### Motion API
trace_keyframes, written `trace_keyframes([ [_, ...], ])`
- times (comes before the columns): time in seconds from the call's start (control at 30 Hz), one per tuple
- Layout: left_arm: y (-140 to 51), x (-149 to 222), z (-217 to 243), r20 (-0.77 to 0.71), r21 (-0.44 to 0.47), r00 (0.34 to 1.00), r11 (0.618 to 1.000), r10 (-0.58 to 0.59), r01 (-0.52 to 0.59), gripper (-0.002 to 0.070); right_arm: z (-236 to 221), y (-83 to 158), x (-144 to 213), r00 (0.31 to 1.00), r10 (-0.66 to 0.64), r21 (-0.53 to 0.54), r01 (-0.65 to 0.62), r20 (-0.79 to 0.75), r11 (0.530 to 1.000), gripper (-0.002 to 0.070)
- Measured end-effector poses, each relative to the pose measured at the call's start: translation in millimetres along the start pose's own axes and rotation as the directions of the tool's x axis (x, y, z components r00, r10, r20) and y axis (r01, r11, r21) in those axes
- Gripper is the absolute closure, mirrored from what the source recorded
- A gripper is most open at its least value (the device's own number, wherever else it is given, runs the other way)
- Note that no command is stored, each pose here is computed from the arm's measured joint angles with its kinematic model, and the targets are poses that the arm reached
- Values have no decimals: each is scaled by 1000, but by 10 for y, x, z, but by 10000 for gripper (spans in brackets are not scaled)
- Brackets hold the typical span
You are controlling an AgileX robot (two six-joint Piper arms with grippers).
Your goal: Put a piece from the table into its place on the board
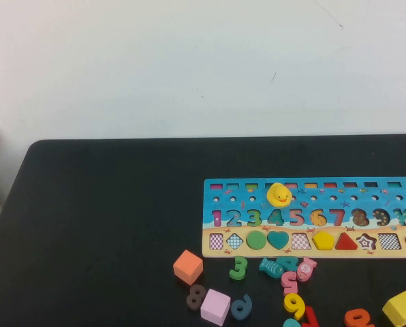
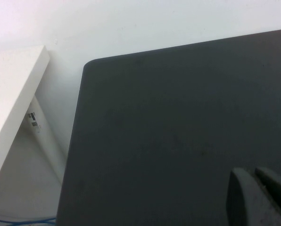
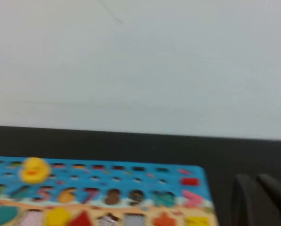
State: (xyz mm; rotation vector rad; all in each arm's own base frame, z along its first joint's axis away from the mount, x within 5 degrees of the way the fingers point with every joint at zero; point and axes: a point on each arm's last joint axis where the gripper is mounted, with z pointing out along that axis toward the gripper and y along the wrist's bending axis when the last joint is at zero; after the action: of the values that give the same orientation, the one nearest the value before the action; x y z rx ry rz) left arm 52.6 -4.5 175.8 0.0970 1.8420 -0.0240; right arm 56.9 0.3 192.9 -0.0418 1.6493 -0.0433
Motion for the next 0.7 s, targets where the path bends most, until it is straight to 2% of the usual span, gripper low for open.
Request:
trace_keyframes([
  [0.1,0,0,0,0,0,1000,1000,0,0,676,0,-53,36,999,12,96,-9,-30,995,657],
  [0.17,0,0,0,0,0,1000,1000,0,0,676,-4,-66,42,999,16,120,-11,-35,993,657],
  [0.3,0,0,0,0,0,1000,1000,0,0,676,-10,-58,88,996,32,113,-23,-81,993,657],
  [0.53,0,0,0,0,0,1000,1000,0,0,677,-29,-22,224,966,132,83,-116,-224,990,657],
  [0.7,0,0,0,0,0,1000,1000,0,0,676,-34,-17,244,959,140,75,-125,-247,989,657],
])
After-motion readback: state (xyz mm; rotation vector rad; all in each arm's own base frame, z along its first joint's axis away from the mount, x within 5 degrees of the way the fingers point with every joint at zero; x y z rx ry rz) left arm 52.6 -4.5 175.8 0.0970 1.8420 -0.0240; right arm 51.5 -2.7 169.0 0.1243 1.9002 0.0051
